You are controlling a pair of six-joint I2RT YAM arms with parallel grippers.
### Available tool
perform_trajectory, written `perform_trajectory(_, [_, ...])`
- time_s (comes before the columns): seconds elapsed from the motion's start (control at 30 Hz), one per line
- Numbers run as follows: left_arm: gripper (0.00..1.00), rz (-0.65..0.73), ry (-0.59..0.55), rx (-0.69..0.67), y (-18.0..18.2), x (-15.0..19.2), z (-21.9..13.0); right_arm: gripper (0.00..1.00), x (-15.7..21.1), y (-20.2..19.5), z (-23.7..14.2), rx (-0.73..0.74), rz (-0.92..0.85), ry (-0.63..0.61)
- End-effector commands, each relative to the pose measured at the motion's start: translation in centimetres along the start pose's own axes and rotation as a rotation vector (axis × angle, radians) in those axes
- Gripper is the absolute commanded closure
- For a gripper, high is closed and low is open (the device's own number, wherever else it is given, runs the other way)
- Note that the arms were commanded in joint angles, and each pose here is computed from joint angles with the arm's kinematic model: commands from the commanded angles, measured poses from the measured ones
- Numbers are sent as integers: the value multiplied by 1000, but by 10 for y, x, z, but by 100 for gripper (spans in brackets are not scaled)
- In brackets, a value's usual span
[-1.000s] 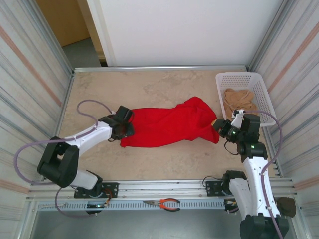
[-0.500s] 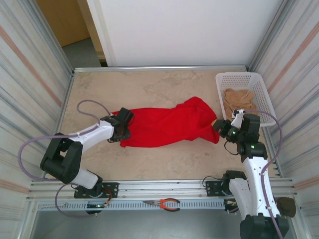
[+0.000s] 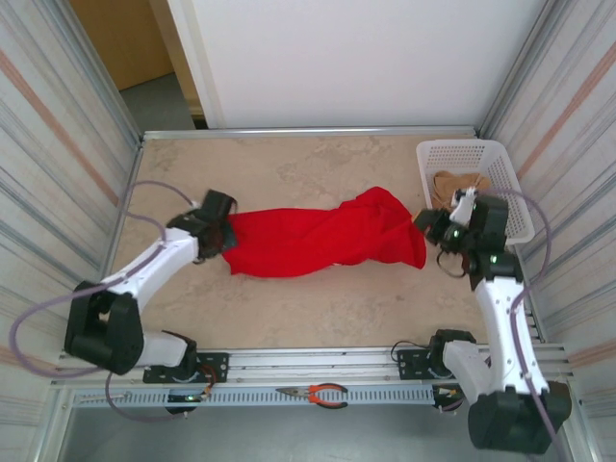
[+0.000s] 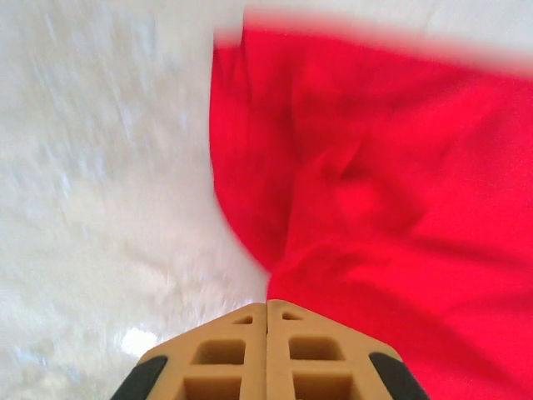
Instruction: Fold the inside-out t-shirt
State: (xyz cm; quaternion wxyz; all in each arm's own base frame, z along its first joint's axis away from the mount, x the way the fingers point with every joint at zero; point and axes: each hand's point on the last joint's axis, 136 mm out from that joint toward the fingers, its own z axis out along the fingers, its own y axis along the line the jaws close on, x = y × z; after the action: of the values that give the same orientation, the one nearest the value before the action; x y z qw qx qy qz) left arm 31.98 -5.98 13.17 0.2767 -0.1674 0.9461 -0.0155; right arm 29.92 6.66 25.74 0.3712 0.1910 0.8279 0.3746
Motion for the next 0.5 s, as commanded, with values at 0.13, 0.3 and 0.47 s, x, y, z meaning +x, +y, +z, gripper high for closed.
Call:
perform_trajectory(0.13, [100, -115, -513, 450, -31, -187, -193, 100, -175, 154, -75, -297, -154, -344])
perform_trajectory(0.3, [100, -125, -682, 588, -41, -231, -279, 100, -212, 196, -120, -400, -162, -451])
perform_trajectory(0.47, [100, -129, -703, 622, -41, -235, -292, 100, -212, 200, -133, -412, -160, -471])
